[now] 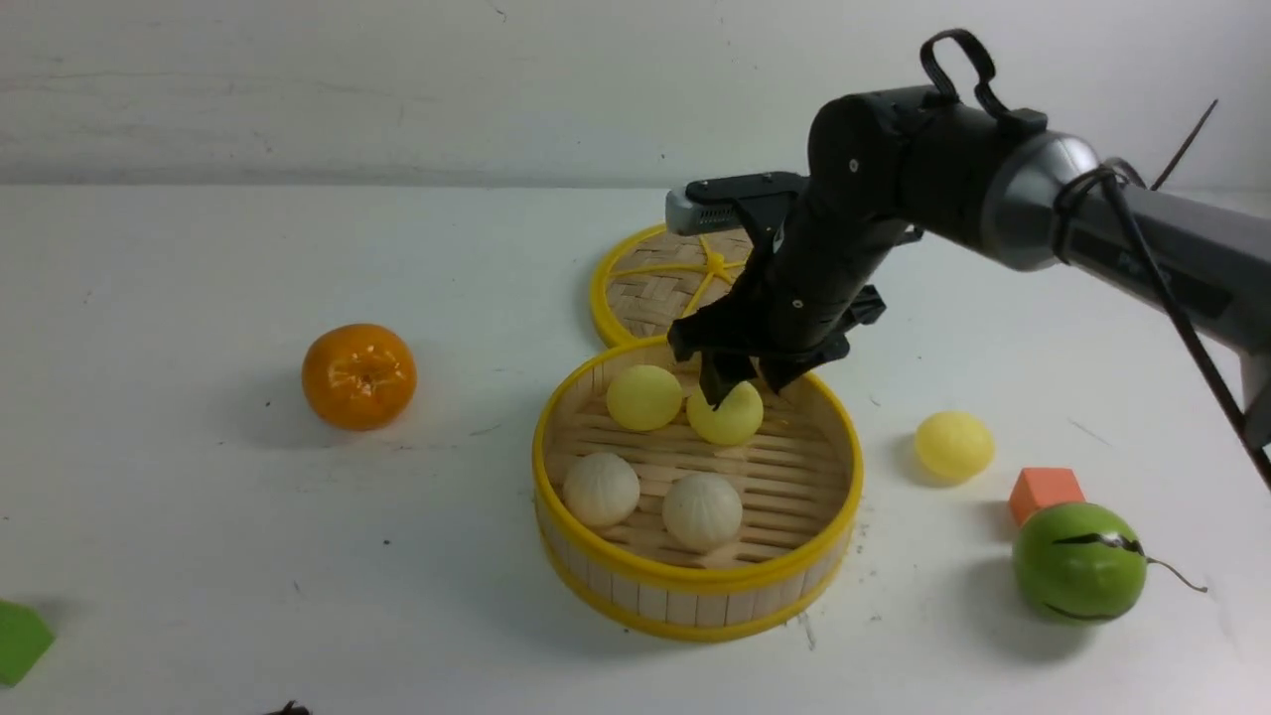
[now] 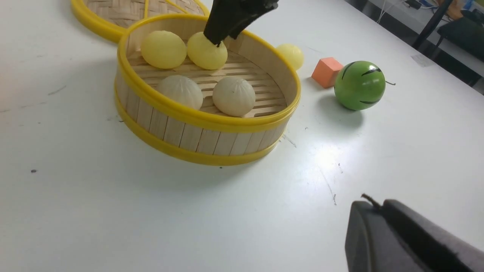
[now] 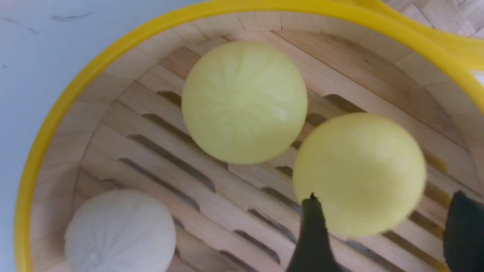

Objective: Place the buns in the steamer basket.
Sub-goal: Use the right arm to grab a steamed stuffed bun

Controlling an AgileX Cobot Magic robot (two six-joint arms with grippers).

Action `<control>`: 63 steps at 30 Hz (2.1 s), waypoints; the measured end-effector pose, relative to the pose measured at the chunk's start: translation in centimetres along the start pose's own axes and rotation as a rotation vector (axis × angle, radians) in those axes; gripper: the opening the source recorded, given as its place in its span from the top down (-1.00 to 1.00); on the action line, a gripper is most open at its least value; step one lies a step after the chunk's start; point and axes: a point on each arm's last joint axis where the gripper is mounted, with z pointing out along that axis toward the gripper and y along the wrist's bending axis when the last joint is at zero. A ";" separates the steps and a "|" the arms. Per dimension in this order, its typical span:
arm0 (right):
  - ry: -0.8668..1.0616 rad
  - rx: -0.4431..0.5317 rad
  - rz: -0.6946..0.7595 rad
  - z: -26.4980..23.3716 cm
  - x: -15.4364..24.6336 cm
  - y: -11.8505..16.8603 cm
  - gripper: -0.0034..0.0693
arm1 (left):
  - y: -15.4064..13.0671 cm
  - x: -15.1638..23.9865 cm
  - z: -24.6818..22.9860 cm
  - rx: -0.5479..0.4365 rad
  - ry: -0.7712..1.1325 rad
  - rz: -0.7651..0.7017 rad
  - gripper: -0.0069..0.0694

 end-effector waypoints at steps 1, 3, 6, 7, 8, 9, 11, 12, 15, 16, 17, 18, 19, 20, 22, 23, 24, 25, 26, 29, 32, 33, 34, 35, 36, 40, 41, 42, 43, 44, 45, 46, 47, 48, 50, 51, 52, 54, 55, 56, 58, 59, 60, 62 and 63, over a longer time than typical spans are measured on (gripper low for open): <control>-0.011 0.009 -0.018 -0.9 -0.1 0.0 -0.39 | 0.0 0.0 0.0 0.000 0.000 0.000 0.74; -0.050 0.042 -0.048 -4.1 -0.3 0.1 -0.39 | 0.0 0.0 0.0 0.000 0.000 0.000 0.74; -0.077 0.120 -0.068 -8.1 -0.1 -0.5 -0.27 | 0.0 0.0 0.0 0.000 0.000 0.000 0.74; -0.070 0.158 -0.056 -9.6 0.2 -1.3 -0.16 | 0.0 0.0 0.0 0.000 0.000 0.000 0.74; -0.061 0.179 -0.041 -10.4 0.4 -2.2 -0.11 | 0.0 0.0 0.0 0.000 0.000 0.000 0.74; -0.043 0.203 -0.014 -10.8 0.8 -3.1 -0.02 | 0.0 0.0 0.0 0.000 0.000 0.000 0.74; 0.009 0.240 0.056 -10.9 2.0 -5.6 0.16 | 0.0 0.0 0.0 0.000 0.000 0.000 0.74; 0.029 0.245 0.074 -10.6 2.4 -6.1 0.19 | 0.0 0.0 0.0 0.000 0.000 0.000 0.74; 0.122 0.245 0.202 -8.4 4.6 -9.5 0.35 | 0.0 0.0 0.0 0.000 0.000 0.000 0.74; 0.139 0.230 0.235 -7.5 5.1 -10.3 0.35 | 0.0 0.0 0.0 0.000 0.000 0.000 0.74; 0.148 0.215 0.255 -6.7 5.4 -10.7 0.34 | 0.0 0.0 0.0 0.000 0.000 0.000 0.74; 0.147 0.202 0.266 -6.0 5.4 -10.9 0.32 | 0.0 0.0 0.0 0.000 0.000 0.000 0.73; 0.142 0.187 0.272 -5.2 5.4 -11.1 0.29 | 0.0 0.0 0.0 0.000 0.000 0.000 0.72; 0.133 0.175 0.276 -4.4 5.3 -11.2 0.25 | 0.0 0.0 0.0 0.000 0.000 0.000 0.72; 0.114 0.161 0.285 -2.9 5.1 -11.4 0.14 | 0.0 0.0 0.0 0.000 0.000 0.000 0.72; 0.114 0.162 0.285 -2.4 5.1 -11.6 0.11 | 0.0 0.0 0.0 0.000 0.000 0.000 0.72; 0.111 0.163 0.284 -1.9 5.0 -11.7 0.08 | 0.0 0.0 0.0 0.000 0.000 0.000 0.72; 0.107 0.166 0.282 -1.4 5.0 -11.9 0.06 | 0.0 0.0 0.0 0.000 0.000 0.000 0.72; 0.100 0.167 0.283 -1.0 5.0 -12.0 0.04 | 0.0 0.0 0.0 0.000 0.000 0.000 0.71; 0.082 0.170 0.283 -0.2 4.8 -12.3 0.03 | 0.0 0.0 0.0 0.000 0.000 0.000 0.70; 0.079 0.173 0.281 0.2 4.8 -12.4 0.02 | 0.0 0.0 0.0 0.000 0.000 0.000 0.69; 0.078 0.174 0.281 0.3 4.8 -12.5 0.02 | 0.0 0.0 0.0 0.000 0.000 0.000 0.68; 0.078 0.174 0.281 0.6 4.8 -12.5 0.02 | 0.0 0.0 0.0 0.000 0.000 0.000 0.68; 0.079 0.175 0.281 0.7 4.8 -12.6 0.02 | 0.0 0.0 0.0 0.000 0.000 0.000 0.68; 0.081 0.175 0.281 0.9 4.9 -12.6 0.02 | 0.0 0.0 0.0 0.000 0.000 0.000 0.68; 0.093 0.175 0.283 1.5 5.0 -12.7 0.02 | 0.0 0.0 0.0 0.000 0.000 0.000 0.67; 0.095 0.175 0.283 1.6 5.1 -12.8 0.02 | 0.0 0.0 0.0 0.000 0.000 0.000 0.67; 0.095 0.175 0.283 1.6 5.1 -12.8 0.02 | 0.0 0.0 0.0 0.000 0.000 0.000 0.67; 0.094 0.175 0.283 1.6 5.0 -12.8 0.02 | 0.0 0.0 0.0 0.000 0.000 0.000 0.67; 0.094 0.175 0.284 1.6 5.1 -12.8 0.03 | 0.0 0.0 0.0 0.000 0.000 0.000 0.67; 0.094 0.176 0.283 1.6 5.1 -12.8 0.03 | 0.0 0.0 0.0 0.000 0.000 0.000 0.67; 0.095 0.176 0.283 1.6 5.1 -12.8 0.04 | 0.0 0.0 0.0 0.000 0.000 0.000 0.67; 0.095 0.176 0.283 1.6 5.1 -12.8 0.04 | 0.0 0.0 0.0 0.000 0.000 0.000 0.67; 0.097 0.176 0.283 1.4 5.1 -12.8 0.04 | 0.0 0.0 0.0 0.000 0.000 0.000 0.67; 0.101 0.175 0.284 1.0 5.1 -12.7 0.04 | 0.0 0.0 0.0 0.000 0.000 0.000 0.67; 0.100 0.176 0.289 0.6 5.1 -12.6 0.04 | 0.0 0.0 0.0 0.000 0.000 0.000 0.67; 0.098 0.174 0.294 0.4 5.0 -12.6 0.04 | 0.0 0.0 0.0 0.000 0.000 0.000 0.67; 0.087 0.174 0.307 0.1 5.0 -12.7 0.04 | 0.0 0.0 0.0 0.000 0.000 0.000 0.66; 0.086 0.174 0.309 0.2 5.0 -12.8 0.04 | 0.0 0.0 0.0 0.000 0.000 0.000 0.65; 0.090 0.174 0.313 0.4 5.0 -12.9 0.04 | 0.0 0.0 0.0 0.000 0.000 0.000 0.65; 0.092 0.174 0.314 0.7 5.1 -13.0 0.04 | 0.0 0.0 0.0 0.000 0.000 0.000 0.65; 0.098 0.174 0.317 1.3 5.2 -13.2 0.04 | 0.0 0.0 0.0 0.000 0.000 0.000 0.65; 0.098 0.174 0.317 1.3 5.2 -13.2 0.04 | 0.0 0.0 0.0 0.000 0.000 0.000 0.65; 0.096 0.174 0.318 1.8 5.2 -13.3 0.04 | 0.0 0.0 0.0 0.000 0.000 0.000 0.64; 0.092 0.174 0.318 1.8 5.2 -13.3 0.05 | 0.0 0.0 0.0 0.000 0.000 0.000 0.64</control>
